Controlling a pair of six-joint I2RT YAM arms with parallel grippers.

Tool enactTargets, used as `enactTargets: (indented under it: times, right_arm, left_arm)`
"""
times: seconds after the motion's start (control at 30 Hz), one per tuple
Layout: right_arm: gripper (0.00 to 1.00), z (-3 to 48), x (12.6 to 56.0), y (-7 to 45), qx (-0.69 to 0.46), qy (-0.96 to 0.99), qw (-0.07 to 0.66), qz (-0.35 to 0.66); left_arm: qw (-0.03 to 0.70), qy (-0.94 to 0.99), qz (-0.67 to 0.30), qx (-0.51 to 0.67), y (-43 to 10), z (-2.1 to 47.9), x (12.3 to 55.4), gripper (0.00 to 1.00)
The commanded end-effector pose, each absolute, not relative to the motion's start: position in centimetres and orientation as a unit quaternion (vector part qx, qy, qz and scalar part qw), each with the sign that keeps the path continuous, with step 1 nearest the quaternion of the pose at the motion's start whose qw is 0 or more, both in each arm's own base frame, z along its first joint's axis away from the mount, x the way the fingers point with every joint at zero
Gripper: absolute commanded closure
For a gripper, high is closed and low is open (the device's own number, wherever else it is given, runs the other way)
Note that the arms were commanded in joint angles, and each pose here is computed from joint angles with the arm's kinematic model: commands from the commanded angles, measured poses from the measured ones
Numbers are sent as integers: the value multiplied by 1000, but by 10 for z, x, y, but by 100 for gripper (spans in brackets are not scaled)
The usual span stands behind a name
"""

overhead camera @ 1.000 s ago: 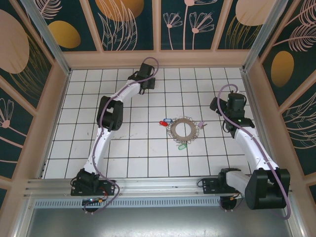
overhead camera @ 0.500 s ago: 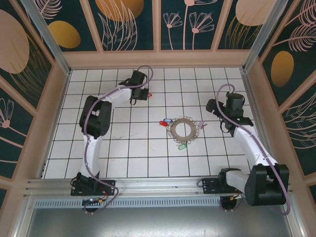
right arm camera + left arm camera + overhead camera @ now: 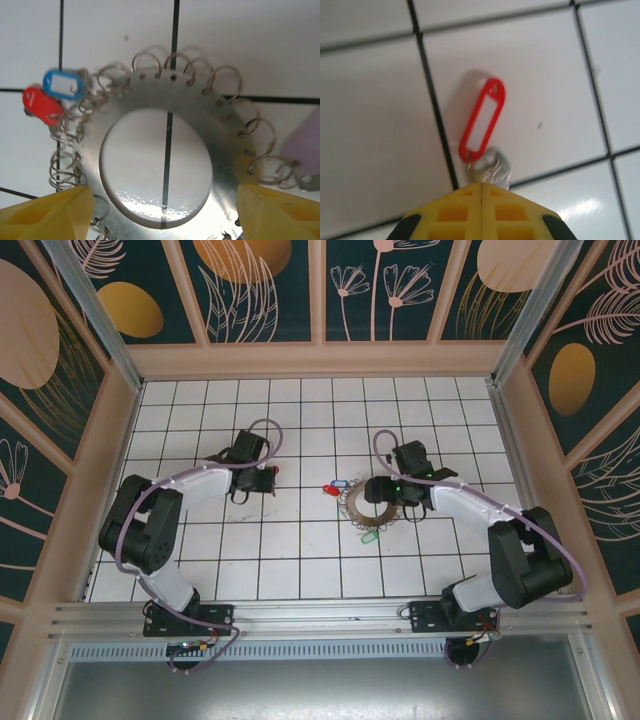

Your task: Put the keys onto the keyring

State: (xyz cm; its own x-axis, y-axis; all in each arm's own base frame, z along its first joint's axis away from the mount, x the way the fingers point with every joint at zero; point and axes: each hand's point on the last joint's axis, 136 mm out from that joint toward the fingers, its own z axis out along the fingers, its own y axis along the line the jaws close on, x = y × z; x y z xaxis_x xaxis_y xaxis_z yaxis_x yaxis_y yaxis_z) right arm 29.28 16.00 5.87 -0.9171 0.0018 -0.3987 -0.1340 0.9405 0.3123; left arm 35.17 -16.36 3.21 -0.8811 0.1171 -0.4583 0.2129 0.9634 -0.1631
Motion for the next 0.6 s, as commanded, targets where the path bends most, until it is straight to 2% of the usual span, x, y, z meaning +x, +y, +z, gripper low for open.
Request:
enactTargets:
  times: [0.0, 0.1, 0.13, 0.17, 0.33, 0.43, 0.5, 0.57]
  right_arm:
    - [26, 59, 293, 161, -41, 968, 191, 154]
    - [26, 61, 294, 160, -42, 969, 193, 147]
    - [26, 62, 296, 160, -41, 969, 195, 145]
    - [26, 65, 297, 160, -43, 969, 196, 146]
    - [32, 76, 300, 163, -43, 966, 206, 150]
    - [42, 76, 300, 168, -44, 965, 205, 159]
    - [49, 74, 302, 171, -44, 965, 204, 160]
    - [51, 72, 309, 171, -36, 965, 211, 154]
  left_arm:
    - [243, 960, -114, 80, -162, 34, 344, 100]
    - [251, 956, -124, 84, -164, 38, 342, 99]
    - [256, 955, -128, 84, -165, 42, 343, 84]
    - [261, 952, -133, 84, -167, 46, 344, 76]
    - [329, 930, -149, 69, -164, 90, 348, 56]
    - [352, 922, -152, 56, -159, 109, 344, 48]
    - [354, 920, -166, 42, -159, 117, 339, 46]
    - [348, 918, -187, 29, -162, 121, 333, 45]
